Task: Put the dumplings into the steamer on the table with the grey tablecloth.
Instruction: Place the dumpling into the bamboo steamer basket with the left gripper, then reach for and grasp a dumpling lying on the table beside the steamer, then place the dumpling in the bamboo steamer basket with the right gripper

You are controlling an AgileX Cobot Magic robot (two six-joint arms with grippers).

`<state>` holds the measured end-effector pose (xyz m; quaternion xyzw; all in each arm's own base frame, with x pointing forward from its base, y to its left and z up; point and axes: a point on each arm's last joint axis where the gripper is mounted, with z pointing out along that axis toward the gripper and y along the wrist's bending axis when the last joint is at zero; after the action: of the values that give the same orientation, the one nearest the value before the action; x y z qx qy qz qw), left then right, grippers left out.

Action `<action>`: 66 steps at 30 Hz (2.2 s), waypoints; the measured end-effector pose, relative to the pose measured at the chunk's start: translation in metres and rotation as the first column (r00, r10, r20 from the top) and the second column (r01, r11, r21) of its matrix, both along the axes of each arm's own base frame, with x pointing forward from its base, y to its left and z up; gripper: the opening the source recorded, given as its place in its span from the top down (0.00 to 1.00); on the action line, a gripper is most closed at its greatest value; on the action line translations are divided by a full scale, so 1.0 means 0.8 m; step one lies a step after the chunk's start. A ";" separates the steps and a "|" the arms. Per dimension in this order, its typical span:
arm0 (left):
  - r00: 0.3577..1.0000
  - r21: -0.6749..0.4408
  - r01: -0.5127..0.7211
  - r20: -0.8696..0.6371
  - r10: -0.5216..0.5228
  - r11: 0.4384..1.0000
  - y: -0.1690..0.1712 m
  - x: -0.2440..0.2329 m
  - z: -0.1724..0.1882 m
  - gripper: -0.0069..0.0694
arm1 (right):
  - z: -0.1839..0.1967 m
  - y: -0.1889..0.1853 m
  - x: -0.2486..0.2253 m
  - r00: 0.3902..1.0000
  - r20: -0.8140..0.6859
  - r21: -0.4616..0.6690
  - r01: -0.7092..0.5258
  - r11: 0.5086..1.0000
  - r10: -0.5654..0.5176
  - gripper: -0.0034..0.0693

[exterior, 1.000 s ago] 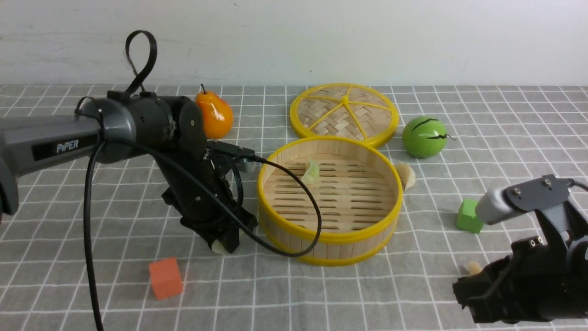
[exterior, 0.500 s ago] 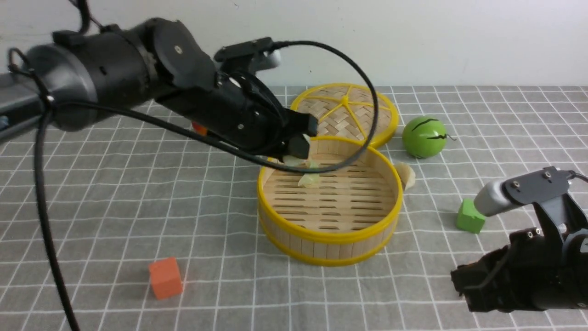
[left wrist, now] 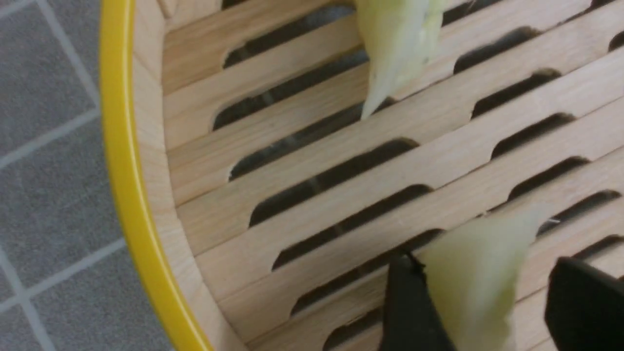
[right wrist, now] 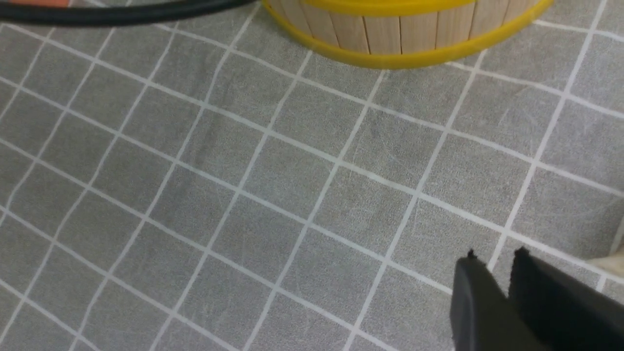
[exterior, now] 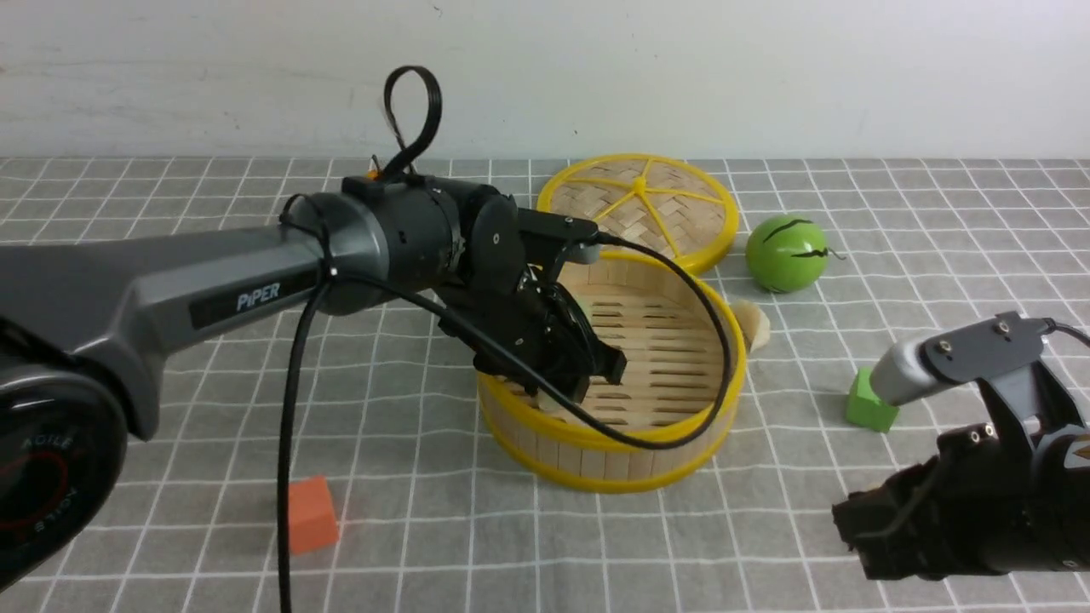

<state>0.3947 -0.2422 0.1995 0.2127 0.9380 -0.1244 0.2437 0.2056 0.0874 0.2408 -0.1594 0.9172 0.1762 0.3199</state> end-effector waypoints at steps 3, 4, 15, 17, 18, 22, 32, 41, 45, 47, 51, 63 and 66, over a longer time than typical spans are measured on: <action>1.000 0.018 0.022 0.020 -0.022 1.000 0.002 -0.002 0.040 0.23 | -0.001 -0.006 0.002 1.000 0.016 -0.046 -0.001 0.999 0.002 0.73; 0.999 0.019 0.027 0.033 -0.028 0.999 0.004 -0.005 0.060 0.21 | -0.001 -0.009 0.003 1.000 0.012 -0.046 0.016 0.999 -0.015 0.70; 0.958 -0.060 0.045 0.285 -0.026 0.997 0.079 -0.124 0.303 0.66 | -0.005 -0.039 0.011 0.979 -0.059 -0.011 0.194 0.981 -0.194 0.34; 0.946 -0.068 0.045 0.322 -0.021 0.997 0.103 -0.162 0.338 0.83 | -0.010 -0.040 0.015 0.975 -0.068 -0.017 0.212 0.977 -0.212 0.31; 0.940 -0.070 0.044 0.341 -0.017 0.997 0.117 -0.183 0.354 0.89 | -0.013 -0.040 0.018 0.972 -0.073 -0.020 0.224 0.974 -0.225 0.31; 0.892 -0.094 0.030 0.452 0.016 0.995 0.175 -0.272 0.410 0.93 | -0.029 -0.041 0.039 0.955 -0.117 -0.041 0.268 0.962 -0.271 0.31; 0.829 -0.084 -0.054 0.551 0.091 0.995 0.260 -0.390 0.354 0.93 | -0.075 -0.033 0.107 0.913 -0.225 -0.088 0.328 0.941 -0.340 0.31; 0.876 0.130 -0.285 0.438 0.203 0.950 0.302 -0.410 0.186 0.93 | -0.103 -0.028 0.133 0.890 -0.320 -0.132 0.297 0.946 -0.324 0.48; 0.867 0.117 -0.367 0.404 0.293 0.923 0.308 -0.412 0.136 0.93 | -0.100 -0.025 0.130 0.877 -0.383 -0.143 0.252 0.957 -0.289 0.72; 0.858 0.098 -0.390 0.399 0.323 0.915 0.309 -0.412 0.120 0.93 | -0.093 -0.023 0.132 0.874 -0.407 -0.143 0.227 0.963 -0.267 0.73; 0.840 0.044 -0.380 0.435 0.325 0.924 0.309 -0.415 0.104 0.93 | -0.058 -0.015 0.150 0.881 -0.417 -0.116 0.189 0.975 -0.221 0.72; 0.719 -0.138 -0.295 0.620 0.314 0.946 0.318 -0.437 0.088 0.93 | 0.076 0.076 0.232 0.996 -0.047 0.064 0.073 0.995 -0.070 0.72; 0.691 -0.133 -0.290 0.656 0.303 0.948 0.322 -0.441 0.072 0.93 | 0.054 0.110 0.265 0.999 0.028 0.063 0.038 0.997 -0.040 0.72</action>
<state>0.0418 0.0156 0.2570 0.0867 0.8082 -0.0075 0.5824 0.4172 0.1754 0.2840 -0.1342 0.9093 0.1962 0.3416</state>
